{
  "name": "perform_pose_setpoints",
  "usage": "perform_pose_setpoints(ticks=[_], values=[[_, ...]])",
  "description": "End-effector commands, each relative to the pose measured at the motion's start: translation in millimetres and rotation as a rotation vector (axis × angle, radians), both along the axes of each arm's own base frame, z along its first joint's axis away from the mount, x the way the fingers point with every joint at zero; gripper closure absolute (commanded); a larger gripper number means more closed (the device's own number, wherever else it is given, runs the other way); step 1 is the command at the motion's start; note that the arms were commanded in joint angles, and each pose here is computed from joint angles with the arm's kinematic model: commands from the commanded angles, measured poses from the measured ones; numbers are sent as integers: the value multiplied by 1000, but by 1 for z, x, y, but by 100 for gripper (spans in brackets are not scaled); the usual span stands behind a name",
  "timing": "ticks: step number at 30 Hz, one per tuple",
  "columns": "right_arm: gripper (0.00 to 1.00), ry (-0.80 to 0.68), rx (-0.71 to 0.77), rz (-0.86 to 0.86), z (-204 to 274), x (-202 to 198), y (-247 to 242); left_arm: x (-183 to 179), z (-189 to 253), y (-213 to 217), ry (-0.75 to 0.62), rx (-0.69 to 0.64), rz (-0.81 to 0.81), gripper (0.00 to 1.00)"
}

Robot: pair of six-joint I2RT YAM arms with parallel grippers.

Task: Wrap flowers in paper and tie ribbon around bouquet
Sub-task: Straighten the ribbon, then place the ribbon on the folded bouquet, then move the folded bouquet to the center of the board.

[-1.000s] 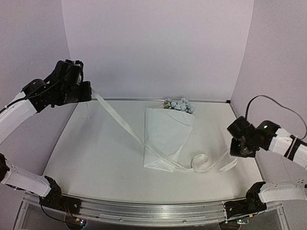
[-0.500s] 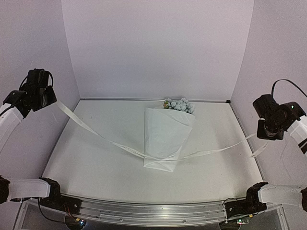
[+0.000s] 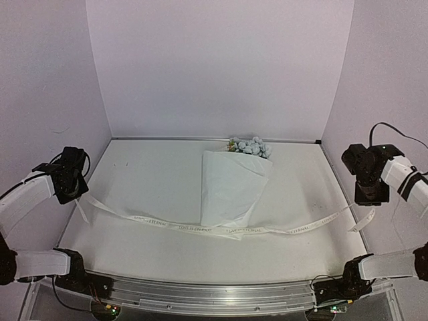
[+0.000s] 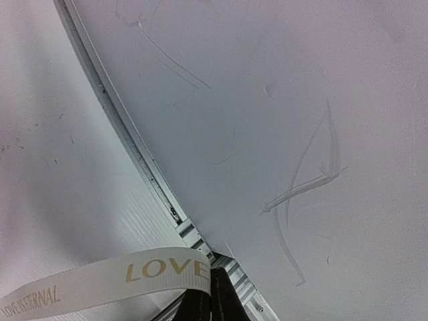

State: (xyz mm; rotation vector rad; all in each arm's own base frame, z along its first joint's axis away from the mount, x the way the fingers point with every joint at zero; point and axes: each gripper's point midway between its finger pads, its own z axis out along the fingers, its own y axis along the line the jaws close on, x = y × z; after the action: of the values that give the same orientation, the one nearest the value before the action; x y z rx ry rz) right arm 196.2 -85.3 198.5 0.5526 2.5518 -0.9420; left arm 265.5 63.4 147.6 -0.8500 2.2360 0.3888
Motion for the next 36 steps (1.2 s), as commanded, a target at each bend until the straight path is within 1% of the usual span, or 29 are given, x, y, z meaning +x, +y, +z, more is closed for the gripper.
perform_pose_setpoints(ticks=[1, 2, 3, 4, 5, 6, 8, 9, 10, 11, 15, 16, 19, 22, 27, 29, 32, 35, 36], values=[[100, 91, -52, -66, -7, -16, -14, 6, 7, 9, -108, -36, 87, 98], [100, 102, -48, -74, -10, -16, -14, 8, 5, 7, -108, -53, 87, 95], [96, 113, -46, -80, -12, -16, -15, 7, 3, 6, -103, -65, 93, 94], [89, 123, -45, -85, -13, -16, -15, 6, 1, 6, -102, -73, 104, 93], [84, 134, -43, -89, -15, -16, -16, 5, 1, 6, -109, -82, 115, 91], [79, 143, -37, -92, -17, -15, -16, 4, 1, 6, -116, -91, 123, 86], [66, 153, -21, -97, -20, -15, -15, 1, 4, 6, -133, -98, 136, 70], [58, 153, -16, -100, -21, -15, -14, 0, 7, 7, -143, -99, 146, 58], [47, 153, -7, -103, -21, -15, -14, -2, 9, 9, -150, -95, 161, 46], [39, 151, 9, -107, -22, -16, -13, -4, 13, 11, -160, -90, 174, 34], [18, 122, 52, -123, -20, -17, -12, -9, 31, 18, -212, -73, 213, 3], [15, 112, 59, -125, -18, -17, -12, -8, 37, 19, -230, -70, 214, 1], [7, 77, 67, -134, -9, -17, -15, 0, 55, 17, -264, -68, 181, 0], [2, 40, 122, -132, -4, -15, -11, 16, 68, 5, -265, -92, 91, 0], [2, 7, 287, -86, -6, -11, 13, 46, 80, -27, -276, -189, -94, 0], [2, -32, 409, -65, -12, -5, 32, 56, 82, -40, -283, -230, -161, 0], [2, -102, 629, 9, -26, 14, 76, 75, 87, -75, -307, -338, -325, 0], [2, -122, 689, 148, -36, 34, 117, 89, 85, -125, -291, -431, -485, 0], [2, -122, 724, 185, -41, 43, 134, 91, 82, -148, -280, -453, -547, 0]])
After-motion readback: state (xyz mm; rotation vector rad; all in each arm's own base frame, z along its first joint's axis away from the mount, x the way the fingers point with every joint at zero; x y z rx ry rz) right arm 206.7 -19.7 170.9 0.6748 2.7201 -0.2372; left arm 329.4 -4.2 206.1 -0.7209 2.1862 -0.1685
